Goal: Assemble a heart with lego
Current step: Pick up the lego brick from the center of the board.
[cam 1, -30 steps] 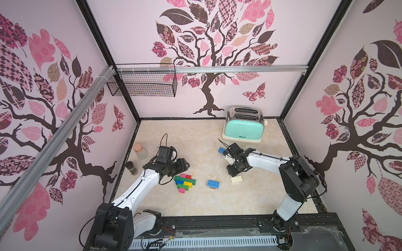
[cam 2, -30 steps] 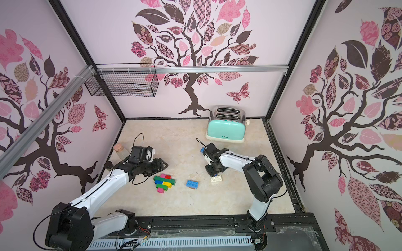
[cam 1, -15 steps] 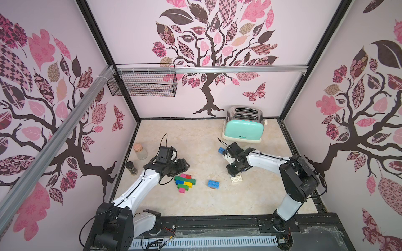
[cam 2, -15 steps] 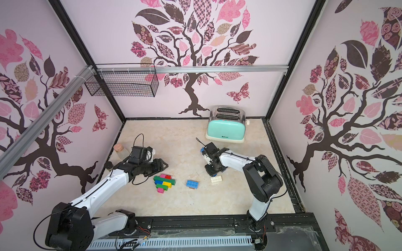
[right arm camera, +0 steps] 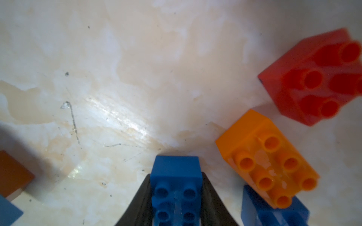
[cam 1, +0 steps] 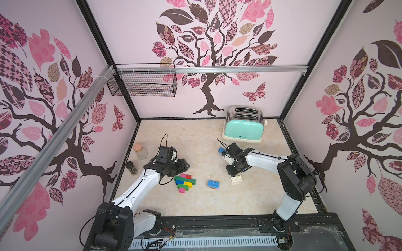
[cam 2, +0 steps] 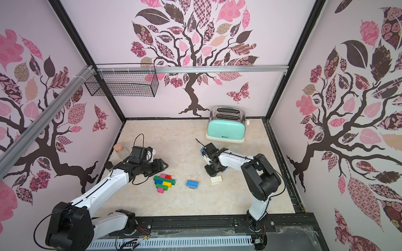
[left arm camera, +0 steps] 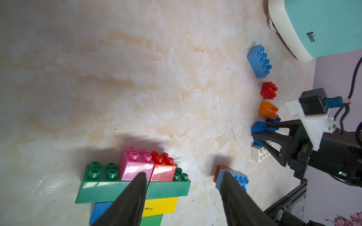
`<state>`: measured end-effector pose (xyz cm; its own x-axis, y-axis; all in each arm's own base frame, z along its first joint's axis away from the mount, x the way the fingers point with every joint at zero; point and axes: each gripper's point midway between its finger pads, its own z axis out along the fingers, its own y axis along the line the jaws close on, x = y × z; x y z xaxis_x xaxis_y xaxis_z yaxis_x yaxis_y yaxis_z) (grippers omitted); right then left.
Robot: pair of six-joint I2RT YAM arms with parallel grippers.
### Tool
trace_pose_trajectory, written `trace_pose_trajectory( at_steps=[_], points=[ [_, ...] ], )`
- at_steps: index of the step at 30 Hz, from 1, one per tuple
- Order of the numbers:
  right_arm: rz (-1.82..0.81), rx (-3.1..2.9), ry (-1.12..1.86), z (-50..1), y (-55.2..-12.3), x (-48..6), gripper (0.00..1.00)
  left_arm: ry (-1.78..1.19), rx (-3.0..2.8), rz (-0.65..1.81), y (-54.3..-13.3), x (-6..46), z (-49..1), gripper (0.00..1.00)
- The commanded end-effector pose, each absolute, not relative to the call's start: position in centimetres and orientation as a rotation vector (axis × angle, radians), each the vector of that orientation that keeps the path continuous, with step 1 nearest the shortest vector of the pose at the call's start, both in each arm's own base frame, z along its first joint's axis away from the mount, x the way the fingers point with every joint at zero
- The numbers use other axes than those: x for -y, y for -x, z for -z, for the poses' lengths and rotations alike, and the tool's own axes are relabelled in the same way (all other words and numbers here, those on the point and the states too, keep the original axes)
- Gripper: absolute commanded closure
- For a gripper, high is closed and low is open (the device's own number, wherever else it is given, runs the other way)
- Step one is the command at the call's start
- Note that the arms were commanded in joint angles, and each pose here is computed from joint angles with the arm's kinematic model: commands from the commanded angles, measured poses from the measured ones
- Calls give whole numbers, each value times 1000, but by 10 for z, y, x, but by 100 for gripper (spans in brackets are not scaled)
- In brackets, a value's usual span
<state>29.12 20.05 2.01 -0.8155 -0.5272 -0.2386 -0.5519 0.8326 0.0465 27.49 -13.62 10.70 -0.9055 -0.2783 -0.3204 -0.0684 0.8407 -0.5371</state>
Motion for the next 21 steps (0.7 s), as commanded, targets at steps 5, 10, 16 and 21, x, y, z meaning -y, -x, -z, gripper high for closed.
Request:
trace_pose_trajectory(
  at_steps=[5,10,16,21],
  points=[
    [-168,-2647,943,-53,-302,-219,71,211,-2662,800,-266,146,-104,37],
    [-170,-2481,1147,-77,-289,-240,73,167,-2691,877,-251,163,-105,37],
    [-299,-2323,1399,-93,-247,-268,72,211,-2681,1016,-233,174,-103,37],
    [-325,-2283,1540,-93,-222,-280,72,246,-2678,1014,-224,169,-98,37]
  ],
)
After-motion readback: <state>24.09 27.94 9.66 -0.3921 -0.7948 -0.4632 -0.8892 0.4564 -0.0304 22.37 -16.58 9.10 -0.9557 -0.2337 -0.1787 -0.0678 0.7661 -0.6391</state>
